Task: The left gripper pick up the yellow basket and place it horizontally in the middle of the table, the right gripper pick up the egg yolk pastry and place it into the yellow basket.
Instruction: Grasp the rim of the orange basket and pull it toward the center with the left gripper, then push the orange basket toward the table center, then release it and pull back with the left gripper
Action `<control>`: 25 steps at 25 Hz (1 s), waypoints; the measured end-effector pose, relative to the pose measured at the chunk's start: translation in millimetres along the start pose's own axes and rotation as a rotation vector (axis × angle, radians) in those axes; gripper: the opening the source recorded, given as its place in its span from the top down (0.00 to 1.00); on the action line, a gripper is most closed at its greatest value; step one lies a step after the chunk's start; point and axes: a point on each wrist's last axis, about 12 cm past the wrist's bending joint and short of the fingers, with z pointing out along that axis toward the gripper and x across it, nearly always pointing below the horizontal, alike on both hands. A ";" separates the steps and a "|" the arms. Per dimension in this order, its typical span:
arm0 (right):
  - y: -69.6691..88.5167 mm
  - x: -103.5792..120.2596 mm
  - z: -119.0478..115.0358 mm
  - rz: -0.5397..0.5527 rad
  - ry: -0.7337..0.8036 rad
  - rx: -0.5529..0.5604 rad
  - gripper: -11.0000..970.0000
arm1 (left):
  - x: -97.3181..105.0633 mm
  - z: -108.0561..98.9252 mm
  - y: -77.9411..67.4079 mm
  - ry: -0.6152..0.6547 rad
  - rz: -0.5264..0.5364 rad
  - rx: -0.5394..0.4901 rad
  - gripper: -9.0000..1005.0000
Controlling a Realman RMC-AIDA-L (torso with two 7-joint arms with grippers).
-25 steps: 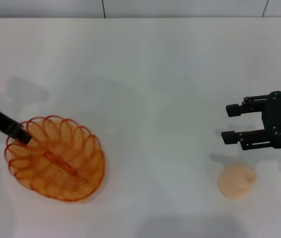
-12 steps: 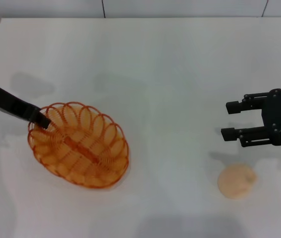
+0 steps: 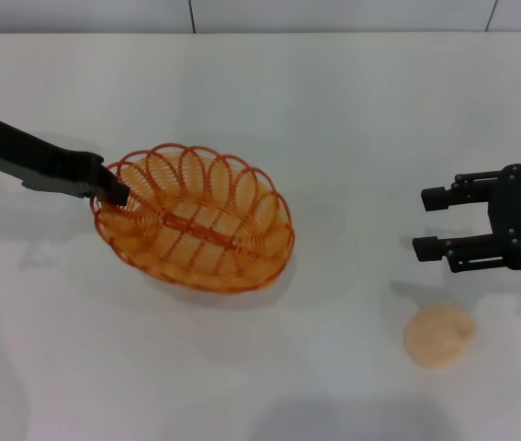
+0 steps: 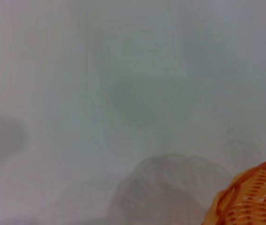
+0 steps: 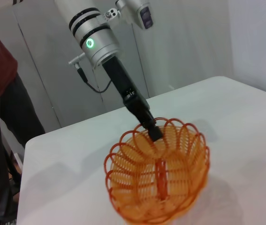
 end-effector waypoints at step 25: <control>4.4 -4.8 1.6 -0.019 -0.005 -0.042 0.29 | 5.8 1.1 30.7 -0.104 -0.322 -0.019 0.91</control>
